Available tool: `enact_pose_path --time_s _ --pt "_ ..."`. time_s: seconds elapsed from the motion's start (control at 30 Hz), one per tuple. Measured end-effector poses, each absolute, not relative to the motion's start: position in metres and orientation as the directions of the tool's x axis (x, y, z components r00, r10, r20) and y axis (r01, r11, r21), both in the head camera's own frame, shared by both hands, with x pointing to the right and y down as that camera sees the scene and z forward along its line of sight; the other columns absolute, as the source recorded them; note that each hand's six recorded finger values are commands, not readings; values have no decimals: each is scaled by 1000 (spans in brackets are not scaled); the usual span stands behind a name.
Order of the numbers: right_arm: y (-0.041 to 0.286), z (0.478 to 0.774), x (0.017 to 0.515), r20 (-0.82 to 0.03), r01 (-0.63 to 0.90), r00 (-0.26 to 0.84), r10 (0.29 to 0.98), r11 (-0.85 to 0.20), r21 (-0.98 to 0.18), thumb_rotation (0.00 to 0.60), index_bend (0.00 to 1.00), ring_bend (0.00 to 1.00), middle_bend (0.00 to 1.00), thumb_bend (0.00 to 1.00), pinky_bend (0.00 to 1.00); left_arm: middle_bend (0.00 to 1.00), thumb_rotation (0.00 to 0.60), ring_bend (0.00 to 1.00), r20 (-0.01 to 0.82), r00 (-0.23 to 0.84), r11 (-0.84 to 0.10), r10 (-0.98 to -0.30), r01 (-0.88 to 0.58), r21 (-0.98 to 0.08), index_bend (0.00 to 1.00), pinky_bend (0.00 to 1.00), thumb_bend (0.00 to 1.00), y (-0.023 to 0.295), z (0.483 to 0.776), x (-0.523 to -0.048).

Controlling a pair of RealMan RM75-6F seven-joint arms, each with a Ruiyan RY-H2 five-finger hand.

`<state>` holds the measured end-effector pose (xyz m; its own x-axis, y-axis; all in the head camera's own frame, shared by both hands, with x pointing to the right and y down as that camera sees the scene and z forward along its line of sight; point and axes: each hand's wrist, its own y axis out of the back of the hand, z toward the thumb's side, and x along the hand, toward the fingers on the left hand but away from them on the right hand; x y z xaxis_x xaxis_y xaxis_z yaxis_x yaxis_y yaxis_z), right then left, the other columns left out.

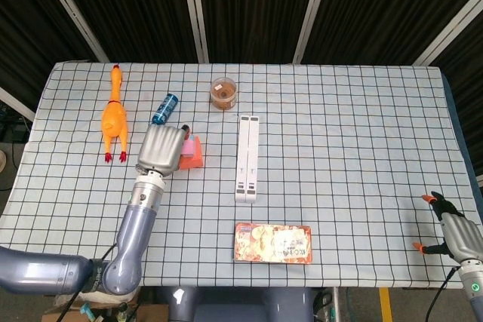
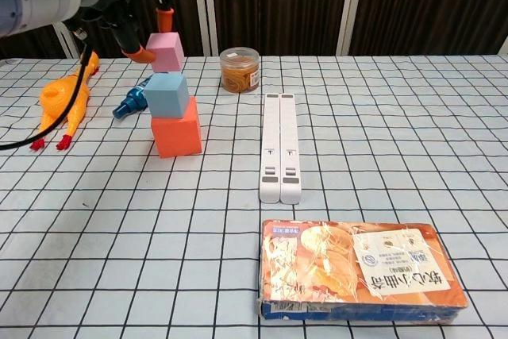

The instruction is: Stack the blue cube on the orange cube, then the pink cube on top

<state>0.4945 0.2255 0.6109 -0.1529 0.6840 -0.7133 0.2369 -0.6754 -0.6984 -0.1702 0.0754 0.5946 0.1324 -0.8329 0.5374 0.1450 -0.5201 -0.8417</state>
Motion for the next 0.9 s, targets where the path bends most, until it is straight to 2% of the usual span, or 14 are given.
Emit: enact_pose_path --time_s 0.3,0.9 --pt "226 614 494 -720 230 -159 675 -684 -692 600 139 104 46 41 213 969 600 785 566 120 -557 -816 105 -824 412 797 335 67 599 -188" --pt "226 616 494 -722 230 -161 673 -686 -690 600 140 104 46 41 213 966 600 784 567 71 -551 -821 167 -818 408 789 337 49 609 -204"
